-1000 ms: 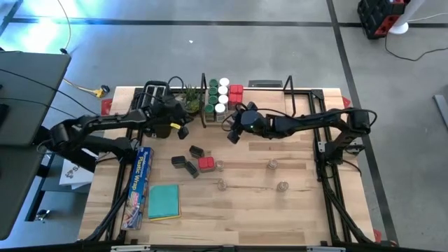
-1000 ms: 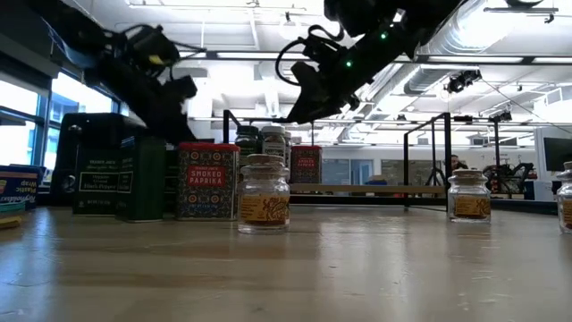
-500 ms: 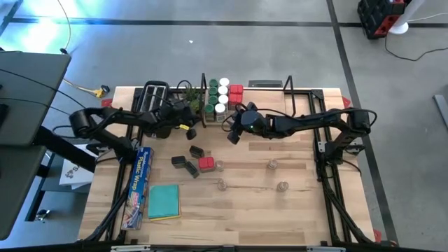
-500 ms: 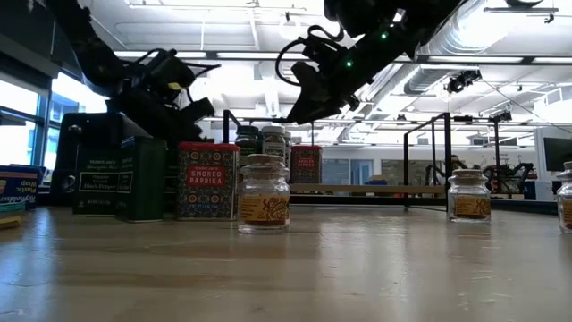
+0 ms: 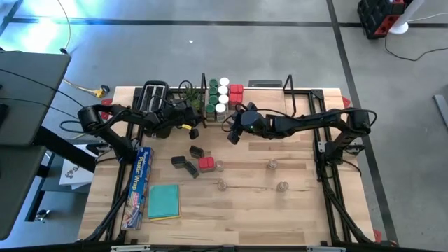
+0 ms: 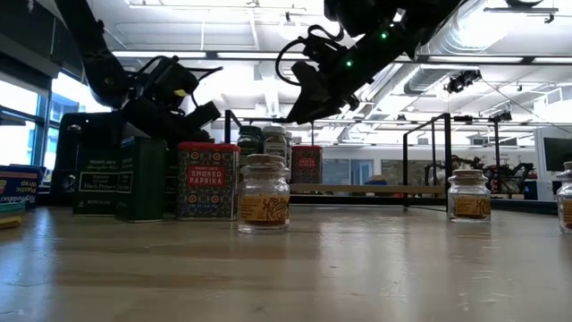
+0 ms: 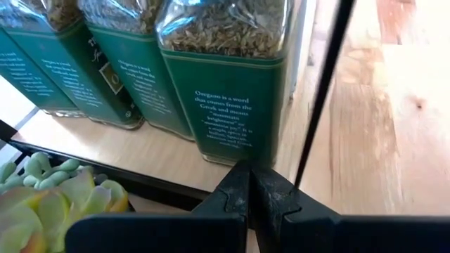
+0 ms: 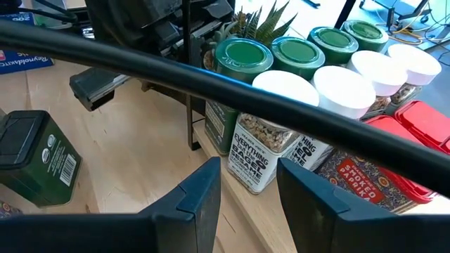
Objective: Shelf spices
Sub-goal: Put the bottom red seasoning can on the shelf aligned with the other red seasoning can
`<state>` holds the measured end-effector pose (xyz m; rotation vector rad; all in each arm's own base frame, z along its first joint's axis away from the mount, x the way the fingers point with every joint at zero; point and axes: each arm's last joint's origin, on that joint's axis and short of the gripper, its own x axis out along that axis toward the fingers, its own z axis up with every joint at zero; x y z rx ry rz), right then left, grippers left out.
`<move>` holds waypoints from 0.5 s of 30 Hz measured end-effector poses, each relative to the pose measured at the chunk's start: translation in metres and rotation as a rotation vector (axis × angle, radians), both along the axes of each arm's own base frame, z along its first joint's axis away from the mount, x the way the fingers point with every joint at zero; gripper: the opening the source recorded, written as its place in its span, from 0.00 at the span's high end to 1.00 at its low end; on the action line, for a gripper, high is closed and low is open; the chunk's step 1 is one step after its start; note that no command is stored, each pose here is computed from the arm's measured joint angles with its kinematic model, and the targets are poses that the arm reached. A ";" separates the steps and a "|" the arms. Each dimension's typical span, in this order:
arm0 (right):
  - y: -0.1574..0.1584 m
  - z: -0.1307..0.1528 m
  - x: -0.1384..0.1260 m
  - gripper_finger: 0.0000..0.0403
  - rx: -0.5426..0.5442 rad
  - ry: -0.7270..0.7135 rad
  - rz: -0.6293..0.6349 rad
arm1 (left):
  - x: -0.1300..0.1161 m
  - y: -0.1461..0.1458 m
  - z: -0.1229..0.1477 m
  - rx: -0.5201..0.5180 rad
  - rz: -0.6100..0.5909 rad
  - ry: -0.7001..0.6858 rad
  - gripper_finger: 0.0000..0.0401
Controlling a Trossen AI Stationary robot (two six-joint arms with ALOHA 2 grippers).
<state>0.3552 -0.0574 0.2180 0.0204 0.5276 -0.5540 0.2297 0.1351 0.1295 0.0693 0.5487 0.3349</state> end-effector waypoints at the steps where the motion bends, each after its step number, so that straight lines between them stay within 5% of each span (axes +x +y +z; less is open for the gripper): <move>1: 0.000 0.000 0.000 0.67 0.000 0.000 0.000 | 0.000 0.000 0.000 0.002 0.000 -0.004 1.00; 15: 0.000 0.000 0.000 0.67 0.005 -0.002 0.003 | 0.002 0.001 0.002 0.022 -0.008 -0.026 1.00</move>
